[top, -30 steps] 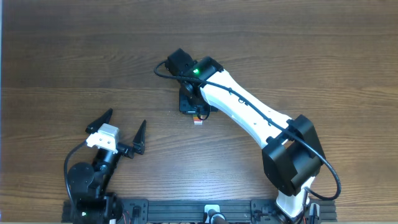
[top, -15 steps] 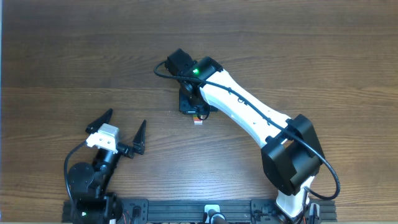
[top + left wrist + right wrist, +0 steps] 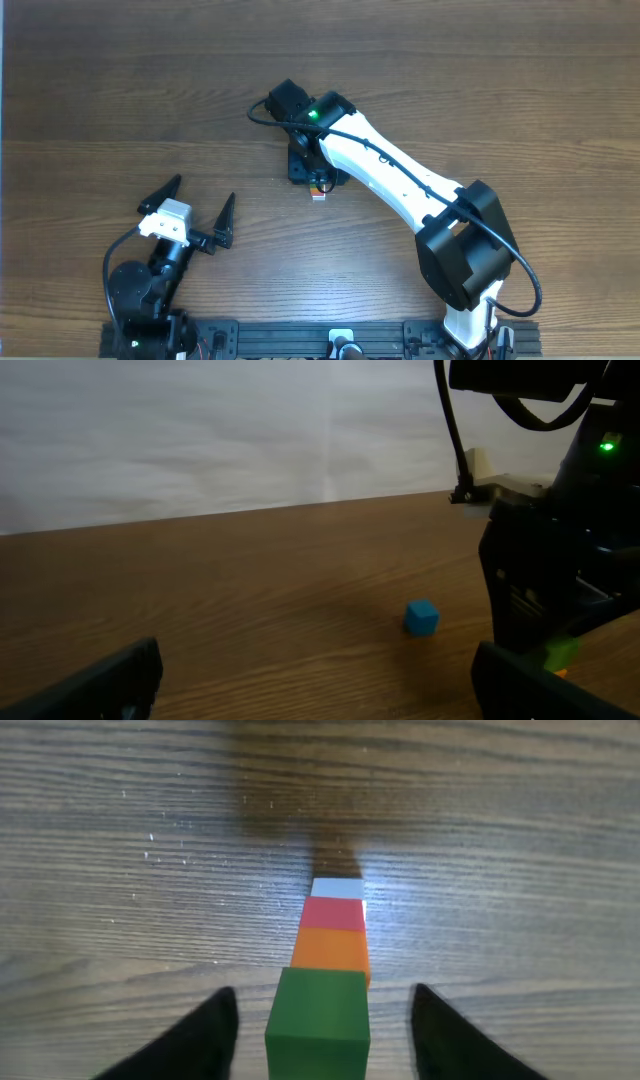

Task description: Stack Cubes

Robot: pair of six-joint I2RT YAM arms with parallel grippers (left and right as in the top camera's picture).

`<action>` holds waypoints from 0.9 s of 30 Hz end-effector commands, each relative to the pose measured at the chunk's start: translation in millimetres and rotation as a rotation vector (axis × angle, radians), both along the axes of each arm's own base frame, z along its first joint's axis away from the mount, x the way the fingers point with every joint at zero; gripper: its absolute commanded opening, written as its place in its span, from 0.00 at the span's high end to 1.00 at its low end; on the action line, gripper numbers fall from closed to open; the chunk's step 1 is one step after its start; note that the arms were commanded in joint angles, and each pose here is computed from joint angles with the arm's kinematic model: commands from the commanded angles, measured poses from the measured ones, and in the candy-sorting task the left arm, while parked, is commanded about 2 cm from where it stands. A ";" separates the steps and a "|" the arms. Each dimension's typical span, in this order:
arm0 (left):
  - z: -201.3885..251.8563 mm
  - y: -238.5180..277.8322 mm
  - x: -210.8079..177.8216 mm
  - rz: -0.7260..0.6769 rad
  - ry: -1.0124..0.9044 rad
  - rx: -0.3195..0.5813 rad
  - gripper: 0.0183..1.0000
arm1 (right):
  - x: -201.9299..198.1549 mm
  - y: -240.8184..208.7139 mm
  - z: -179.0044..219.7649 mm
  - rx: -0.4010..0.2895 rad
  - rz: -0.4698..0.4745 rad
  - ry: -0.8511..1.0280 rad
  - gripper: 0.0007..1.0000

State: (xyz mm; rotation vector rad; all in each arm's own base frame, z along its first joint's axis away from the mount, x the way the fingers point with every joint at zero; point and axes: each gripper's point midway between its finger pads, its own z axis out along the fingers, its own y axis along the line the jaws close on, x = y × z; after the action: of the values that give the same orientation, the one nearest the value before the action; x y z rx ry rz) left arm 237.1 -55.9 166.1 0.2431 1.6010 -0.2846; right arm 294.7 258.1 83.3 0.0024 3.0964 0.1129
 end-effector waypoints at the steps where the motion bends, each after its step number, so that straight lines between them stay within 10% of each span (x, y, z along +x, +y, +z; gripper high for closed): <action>1: -1.5 -2.3 -0.8 -0.013 -0.001 0.004 0.00 | 3.6 -0.6 -2.2 0.000 -0.015 0.003 0.33; 12: -1.5 -2.3 -0.8 -0.013 -0.001 0.004 0.00 | 16.3 -0.3 34.1 -0.008 0.016 -0.048 0.04; 27: -1.5 -2.3 -0.8 -0.013 -0.001 0.004 0.00 | 78.8 -12.5 31.5 -0.026 0.045 -0.073 0.01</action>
State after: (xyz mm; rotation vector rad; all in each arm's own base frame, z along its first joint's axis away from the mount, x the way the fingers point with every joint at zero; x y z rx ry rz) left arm 237.1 -55.9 166.1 0.2431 1.6010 -0.2846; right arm 358.4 246.2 135.5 -0.0105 3.0103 0.1261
